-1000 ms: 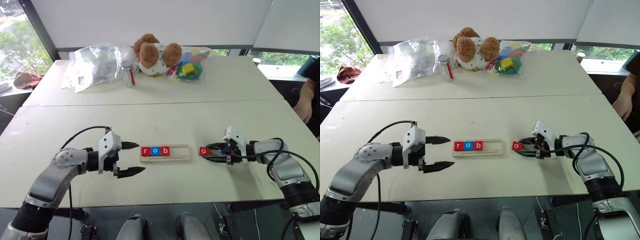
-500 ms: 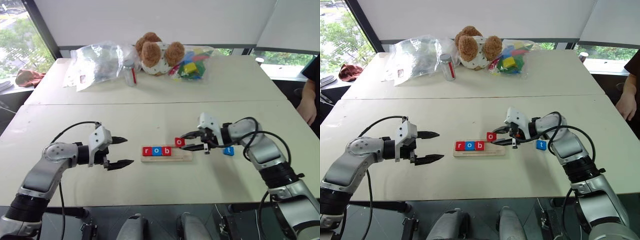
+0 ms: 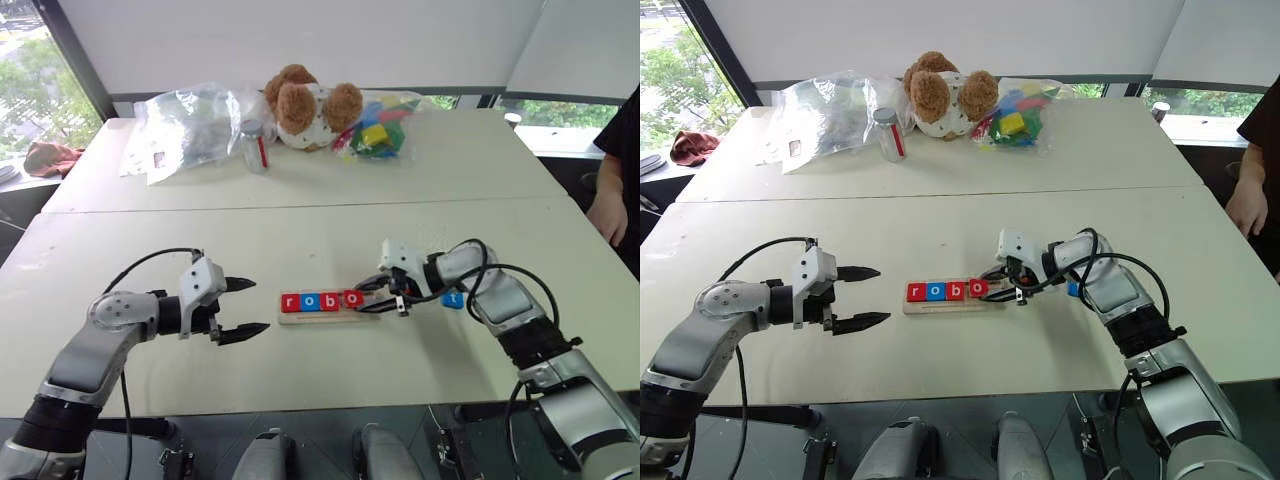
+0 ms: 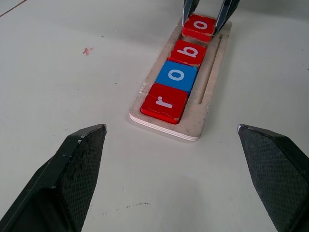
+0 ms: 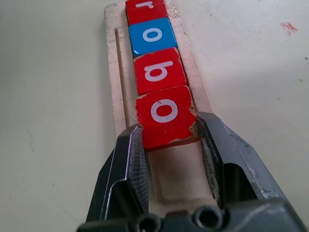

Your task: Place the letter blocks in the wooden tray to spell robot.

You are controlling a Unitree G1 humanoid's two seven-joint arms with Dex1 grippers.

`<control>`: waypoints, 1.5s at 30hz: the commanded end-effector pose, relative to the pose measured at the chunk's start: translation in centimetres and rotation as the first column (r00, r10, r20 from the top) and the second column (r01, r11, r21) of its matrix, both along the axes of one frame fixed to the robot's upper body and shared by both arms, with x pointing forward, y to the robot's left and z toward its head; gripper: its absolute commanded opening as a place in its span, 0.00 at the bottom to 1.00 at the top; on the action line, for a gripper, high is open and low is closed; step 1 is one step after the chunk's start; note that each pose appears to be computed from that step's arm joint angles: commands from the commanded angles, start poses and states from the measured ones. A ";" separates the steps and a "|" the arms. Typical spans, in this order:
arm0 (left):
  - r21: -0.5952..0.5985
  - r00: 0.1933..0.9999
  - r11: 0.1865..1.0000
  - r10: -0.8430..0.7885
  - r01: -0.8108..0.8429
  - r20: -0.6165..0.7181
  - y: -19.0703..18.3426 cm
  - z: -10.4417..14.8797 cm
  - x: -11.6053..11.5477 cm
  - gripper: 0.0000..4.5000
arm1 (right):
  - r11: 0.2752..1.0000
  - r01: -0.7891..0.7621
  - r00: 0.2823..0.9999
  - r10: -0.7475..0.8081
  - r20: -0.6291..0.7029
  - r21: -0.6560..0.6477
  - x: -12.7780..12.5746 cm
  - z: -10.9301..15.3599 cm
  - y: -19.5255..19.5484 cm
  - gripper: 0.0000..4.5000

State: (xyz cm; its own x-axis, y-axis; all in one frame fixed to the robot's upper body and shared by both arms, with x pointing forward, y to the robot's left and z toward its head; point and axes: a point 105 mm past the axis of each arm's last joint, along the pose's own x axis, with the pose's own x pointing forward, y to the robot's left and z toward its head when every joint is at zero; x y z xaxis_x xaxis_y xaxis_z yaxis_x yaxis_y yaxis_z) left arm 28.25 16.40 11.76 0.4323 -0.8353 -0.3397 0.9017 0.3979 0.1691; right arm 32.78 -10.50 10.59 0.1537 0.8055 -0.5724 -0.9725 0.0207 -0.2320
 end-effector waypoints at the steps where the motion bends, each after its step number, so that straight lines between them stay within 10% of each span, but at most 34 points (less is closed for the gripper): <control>1: -0.013 0.999 1.000 -0.005 0.005 0.047 -0.2 1.0 0.1 1.00 | 1.000 -0.019 0.999 0.019 0.038 0.005 0.3 0.8 0.5 0.25; 17: -0.016 0.999 1.000 0.006 -0.005 0.053 -0.4 0.7 0.3 1.00 | 1.000 -0.028 0.999 0.027 0.038 0.015 0.5 0.3 1.7 0.25; 24: -0.021 0.998 1.000 0.009 -0.007 0.056 -0.4 0.7 0.5 1.00 | 0.999 -0.018 0.998 0.015 0.056 0.040 0.4 1.1 1.7 0.98; 45: -0.032 0.997 0.999 0.013 -0.011 0.077 -0.8 0.6 1.3 1.00 | 0.998 0.059 0.984 -0.064 0.169 0.034 2.2 1.8 1.1 0.98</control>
